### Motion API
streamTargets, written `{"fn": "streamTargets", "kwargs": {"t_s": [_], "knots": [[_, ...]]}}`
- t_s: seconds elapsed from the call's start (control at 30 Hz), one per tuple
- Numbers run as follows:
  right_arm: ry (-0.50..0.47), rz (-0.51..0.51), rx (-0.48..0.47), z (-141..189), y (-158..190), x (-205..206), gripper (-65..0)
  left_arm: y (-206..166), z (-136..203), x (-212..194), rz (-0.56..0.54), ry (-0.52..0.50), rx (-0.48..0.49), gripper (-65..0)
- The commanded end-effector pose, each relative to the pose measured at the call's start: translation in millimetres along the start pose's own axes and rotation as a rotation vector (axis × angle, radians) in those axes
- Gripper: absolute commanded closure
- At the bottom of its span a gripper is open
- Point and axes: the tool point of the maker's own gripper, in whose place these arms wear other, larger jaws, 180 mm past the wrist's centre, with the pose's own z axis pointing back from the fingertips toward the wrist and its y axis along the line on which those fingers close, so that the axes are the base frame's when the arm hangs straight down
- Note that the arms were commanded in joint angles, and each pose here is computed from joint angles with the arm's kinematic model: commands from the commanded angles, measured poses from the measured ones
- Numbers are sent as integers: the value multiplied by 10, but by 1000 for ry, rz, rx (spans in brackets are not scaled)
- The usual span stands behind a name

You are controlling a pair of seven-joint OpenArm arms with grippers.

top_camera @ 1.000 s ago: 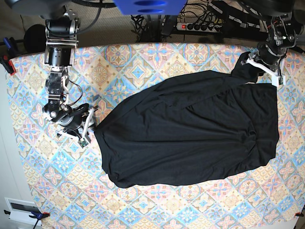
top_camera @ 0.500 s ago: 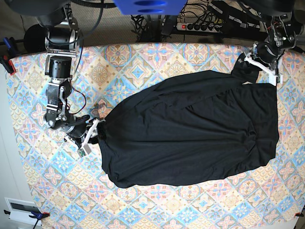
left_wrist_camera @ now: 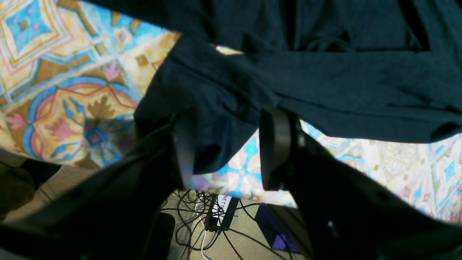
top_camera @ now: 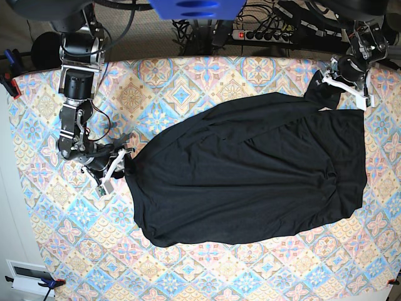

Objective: Layout the t-shirt on the table in an organized manner, then fold the t-shirt properly
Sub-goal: 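Drag the shirt corner with the left gripper outward, right gripper holding, then stretch the shirt between both grippers, pulling the ends apart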

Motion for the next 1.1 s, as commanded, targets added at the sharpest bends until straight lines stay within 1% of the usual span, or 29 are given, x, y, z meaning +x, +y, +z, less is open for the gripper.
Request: {"fn": "streamTargets", "kwargs": {"t_s": [0.0, 0.1, 0.23, 0.33, 0.43, 0.5, 0.53, 0.73, 0.77, 0.83, 0.93, 1.0, 1.07], "knots": [[-72, 19, -12, 66, -75, 294, -263, -11, 46, 99, -16, -32, -4, -273], [-70, 23, -10, 60, -65, 291, -283, -13, 47, 108, -15, -37, -5, -273], [-69, 21, -8, 54, -59, 287, -283, -33, 39, 169, -15, -54, -10, -273], [-71, 15, 6, 12, 16, 278, -282, -41, 37, 218, -14, -64, -12, -273], [-69, 12, 11, -2, 36, 274, -274, 16, 82, 329, 23, -106, -8, -273], [-69, 12, 11, -2, 36, 274, -242, 26, 112, 382, 56, -132, -21, -273], [-69, 12, 11, -2, 36, 274, -215, 32, 132, 407, 71, -144, -29, -273], [-75, 10, 8, 5, 24, 293, -14, 208, 320, 592, 150, -233, -29, -273], [-75, 9, 7, 7, 20, 294, 0, 245, 356, 626, 162, -250, -26, -273], [-77, 7, 6, 11, 13, 296, -7, 339, 432, 688, 175, -282, -6, -273], [-85, 0, 0, 27, -13, 307, 0, 491, 554, 845, 199, -347, 32, -273], [-114, -25, -22, 90, -118, 340, 0, 599, 614, 940, 228, -390, 54, -273], [-130, -44, -55, 186, -273, 348, 0, 694, 625, 1023, 249, -411, 63, -273]]}}
